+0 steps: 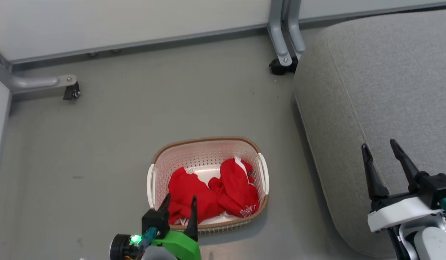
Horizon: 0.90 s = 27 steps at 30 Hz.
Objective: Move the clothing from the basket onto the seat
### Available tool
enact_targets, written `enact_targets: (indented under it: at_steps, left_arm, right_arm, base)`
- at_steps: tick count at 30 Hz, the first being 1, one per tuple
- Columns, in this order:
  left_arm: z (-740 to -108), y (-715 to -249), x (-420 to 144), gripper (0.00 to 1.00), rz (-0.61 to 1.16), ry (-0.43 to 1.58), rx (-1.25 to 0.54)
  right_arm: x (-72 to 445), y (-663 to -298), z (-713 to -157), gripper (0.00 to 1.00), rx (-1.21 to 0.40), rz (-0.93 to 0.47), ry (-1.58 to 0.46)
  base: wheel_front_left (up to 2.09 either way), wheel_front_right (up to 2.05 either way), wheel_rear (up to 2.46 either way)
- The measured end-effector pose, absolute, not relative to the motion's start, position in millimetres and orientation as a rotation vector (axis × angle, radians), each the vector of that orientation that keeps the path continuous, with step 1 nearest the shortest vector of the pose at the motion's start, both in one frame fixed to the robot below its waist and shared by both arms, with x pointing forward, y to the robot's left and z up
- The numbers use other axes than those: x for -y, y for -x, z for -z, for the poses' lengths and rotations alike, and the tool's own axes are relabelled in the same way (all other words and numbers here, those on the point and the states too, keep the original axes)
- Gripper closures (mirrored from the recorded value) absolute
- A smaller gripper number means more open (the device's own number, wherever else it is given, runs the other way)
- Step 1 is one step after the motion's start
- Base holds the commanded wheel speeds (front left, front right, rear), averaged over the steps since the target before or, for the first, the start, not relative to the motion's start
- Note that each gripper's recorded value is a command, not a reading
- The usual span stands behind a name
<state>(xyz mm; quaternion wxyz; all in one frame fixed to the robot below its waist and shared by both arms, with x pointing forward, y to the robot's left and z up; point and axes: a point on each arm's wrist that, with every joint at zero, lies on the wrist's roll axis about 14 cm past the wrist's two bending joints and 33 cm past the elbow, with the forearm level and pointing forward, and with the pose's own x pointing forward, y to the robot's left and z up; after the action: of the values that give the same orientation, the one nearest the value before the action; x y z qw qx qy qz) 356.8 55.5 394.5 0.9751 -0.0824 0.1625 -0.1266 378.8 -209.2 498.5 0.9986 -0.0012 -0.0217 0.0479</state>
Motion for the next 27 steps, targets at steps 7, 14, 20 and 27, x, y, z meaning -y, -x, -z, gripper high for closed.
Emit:
enact_targets:
  at_steps: [7,14,20,27]
  left_arm:
    - [-324.5,-377.0,-41.0,0.00,0.304,0.101,-0.568]
    - [-264.3,-381.5,-37.2,0.00,0.310,0.071,-0.810]
    - [-230.6,-389.8,-33.1,0.00,0.305,0.058,-0.952]
    - [-193.8,-395.3,-32.1,0.00,0.304,0.014,-1.106]
  right_arm:
    - [222.3,-402.3,-467.3,0.00,-0.048,-0.100,0.011]
    - [221.4,-418.0,-432.7,0.00,-0.135,-0.120,0.001]
    - [218.6,-428.5,-411.0,0.00,-0.181,-0.140,-0.011]
    - [210.7,-441.6,-388.1,0.00,-0.219,-0.170,-0.028]
  base:
    - [0.00,0.00,0.00]
    - [0.00,0.00,0.00]
    - [0.00,0.00,0.00]
    - [0.00,0.00,0.00]
